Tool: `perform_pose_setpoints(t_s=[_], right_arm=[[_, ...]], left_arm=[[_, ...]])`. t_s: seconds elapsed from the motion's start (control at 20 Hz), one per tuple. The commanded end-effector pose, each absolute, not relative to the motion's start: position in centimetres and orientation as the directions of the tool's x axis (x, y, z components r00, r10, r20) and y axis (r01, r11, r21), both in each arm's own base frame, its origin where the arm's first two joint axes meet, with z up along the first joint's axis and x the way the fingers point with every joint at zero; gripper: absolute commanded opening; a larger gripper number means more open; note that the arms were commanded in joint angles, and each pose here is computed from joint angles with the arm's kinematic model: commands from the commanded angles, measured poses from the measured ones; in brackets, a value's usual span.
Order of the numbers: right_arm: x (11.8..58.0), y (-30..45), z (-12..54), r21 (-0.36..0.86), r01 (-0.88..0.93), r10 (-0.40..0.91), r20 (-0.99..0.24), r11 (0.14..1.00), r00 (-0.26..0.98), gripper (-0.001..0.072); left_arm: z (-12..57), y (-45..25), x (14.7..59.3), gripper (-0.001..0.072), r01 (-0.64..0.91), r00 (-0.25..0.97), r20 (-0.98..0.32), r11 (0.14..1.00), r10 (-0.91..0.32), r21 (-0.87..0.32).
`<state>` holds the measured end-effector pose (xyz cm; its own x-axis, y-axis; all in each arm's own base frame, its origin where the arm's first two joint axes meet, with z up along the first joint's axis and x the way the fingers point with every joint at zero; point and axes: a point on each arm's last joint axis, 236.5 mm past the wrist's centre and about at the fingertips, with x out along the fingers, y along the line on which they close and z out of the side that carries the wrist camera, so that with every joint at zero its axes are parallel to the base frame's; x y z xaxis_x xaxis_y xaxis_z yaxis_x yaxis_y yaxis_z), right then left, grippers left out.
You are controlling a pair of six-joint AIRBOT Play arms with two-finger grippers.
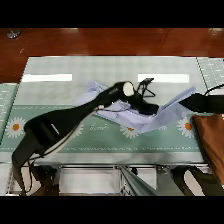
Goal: Fold the shirts.
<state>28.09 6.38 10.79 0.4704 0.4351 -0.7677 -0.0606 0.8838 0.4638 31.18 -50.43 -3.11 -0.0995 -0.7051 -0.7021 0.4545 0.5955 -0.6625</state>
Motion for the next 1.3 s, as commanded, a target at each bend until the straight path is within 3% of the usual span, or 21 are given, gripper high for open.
perform_pose_setpoints(t_s=[0.0, 0.2, 0.4, 0.65, 0.95, 1.0, 1.05, 1.25], right_arm=[[28.4, 9.1, 12.1, 0.486, -0.116, 0.481, -0.746, 0.866, 0.461, 0.0020], [32.0, 14.2, 13.7, 0.513, -0.202, 0.543, -0.704, 0.835, 0.457, 0.0020], [36.8, 21.9, 13.8, 0.520, -0.330, 0.615, -0.691, 0.788, 0.379, 0.0020], [41.8, 33.0, 9.9, 0.539, -0.426, 0.664, -0.709, 0.727, 0.237, 0.0020], [41.8, 43.1, 2.2, 0.600, -0.436, 0.690, -0.721, 0.670, 0.068, 0.0035], [41.5, 43.8, 1.0, 0.614, -0.421, 0.693, -0.719, 0.667, 0.049, 0.0308], [41.5, 43.9, 0.2, 0.622, -0.412, 0.694, -0.719, 0.666, 0.037, 0.0642], [42.7, 37.7, 3.8, 0.612, -0.419, 0.676, -0.737, 0.671, 0.007, 0.0626]], left_arm=[[1.3, -41.9, 38.6, 0.0022, 0.429, 0.007, -0.731, 0.662, -0.682, -0.614], [8.3, -26.9, 43.6, 0.0022, 0.368, 0.199, -0.795, 0.796, -0.572, -0.481], [10.7, -13.5, 39.6, 0.0023, 0.243, 0.411, -0.843, 0.933, -0.346, -0.264], [8.8, -9.7, 30.6, 0.0024, 0.150, 0.610, -0.725, 0.945, -0.319, -0.289], [7.9, -10.2, 28.7, 0.0024, 0.033, 0.653, -0.669, 0.896, -0.356, -0.444], [7.8, -10.6, 29.0, 0.0024, 0.030, 0.651, -0.663, 0.885, -0.369, -0.464], [7.7, -10.8, 29.2, 0.0024, 0.023, 0.648, -0.661, 0.878, -0.377, -0.478], [6.1, -11.6, 29.6, 0.0024, 0.009, 0.608, -0.691, 0.874, -0.391, -0.487]])
